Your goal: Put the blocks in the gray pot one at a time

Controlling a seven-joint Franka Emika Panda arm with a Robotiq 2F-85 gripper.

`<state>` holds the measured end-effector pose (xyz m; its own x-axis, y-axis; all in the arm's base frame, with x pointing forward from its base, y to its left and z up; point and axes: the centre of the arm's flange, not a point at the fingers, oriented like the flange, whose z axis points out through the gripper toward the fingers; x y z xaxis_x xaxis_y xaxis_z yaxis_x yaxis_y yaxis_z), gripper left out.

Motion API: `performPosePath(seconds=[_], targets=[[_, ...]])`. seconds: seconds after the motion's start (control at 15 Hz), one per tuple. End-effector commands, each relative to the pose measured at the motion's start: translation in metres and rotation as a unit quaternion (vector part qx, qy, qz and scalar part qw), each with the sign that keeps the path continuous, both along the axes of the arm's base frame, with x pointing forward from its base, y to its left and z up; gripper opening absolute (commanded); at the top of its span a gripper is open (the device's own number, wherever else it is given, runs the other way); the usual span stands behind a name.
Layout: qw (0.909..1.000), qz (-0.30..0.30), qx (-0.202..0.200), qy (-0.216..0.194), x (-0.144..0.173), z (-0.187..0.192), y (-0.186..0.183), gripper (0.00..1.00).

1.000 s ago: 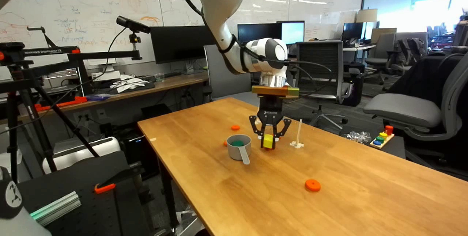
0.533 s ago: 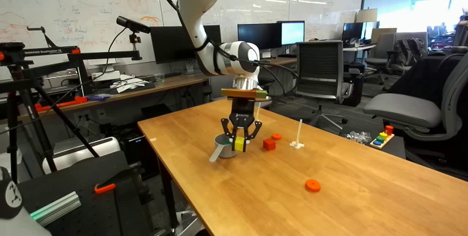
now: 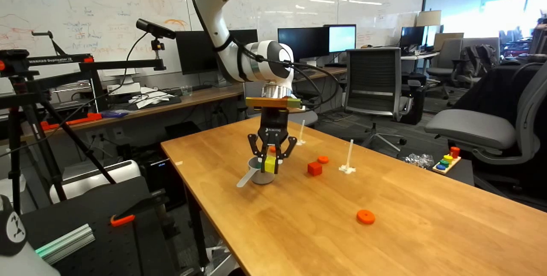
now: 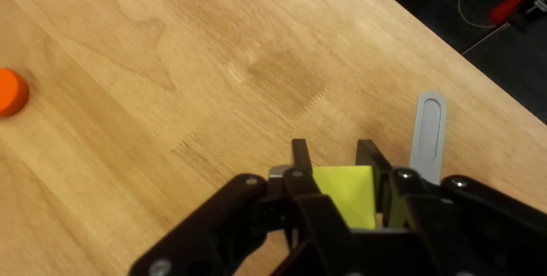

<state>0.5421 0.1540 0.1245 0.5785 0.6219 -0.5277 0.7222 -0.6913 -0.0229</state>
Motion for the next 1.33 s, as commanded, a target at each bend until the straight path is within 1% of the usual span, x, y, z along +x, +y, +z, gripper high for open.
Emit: performPosePath(seconds=[0.0, 0.33, 0.67, 0.73, 0.8, 0.87, 0.93, 1.13, 1.2, 1.27], targets=[[0.9999, -0.003, -0.004, -0.012, -0.016, 0.018, 0.0, 0.11], [0.9999, -0.006, -0.005, -0.01, -0.003, 0.019, 0.019, 0.11], [0.9998, -0.005, 0.0, -0.02, 0.011, 0.023, 0.051, 0.12], [0.9998, -0.004, 0.0, -0.021, 0.012, 0.024, 0.056, 0.3], [0.9997, -0.005, -0.002, -0.022, 0.013, 0.025, 0.061, 0.58], [0.9998, -0.005, -0.003, -0.021, 0.013, 0.026, 0.064, 0.58], [0.9997, -0.004, -0.004, -0.024, 0.014, 0.028, 0.065, 0.63], [0.9997, -0.001, -0.004, -0.025, 0.015, 0.032, 0.065, 0.88], [0.9996, -0.001, -0.004, -0.027, 0.016, 0.033, 0.064, 0.95], [0.9996, -0.002, -0.003, -0.027, 0.017, 0.034, 0.062, 1.0]])
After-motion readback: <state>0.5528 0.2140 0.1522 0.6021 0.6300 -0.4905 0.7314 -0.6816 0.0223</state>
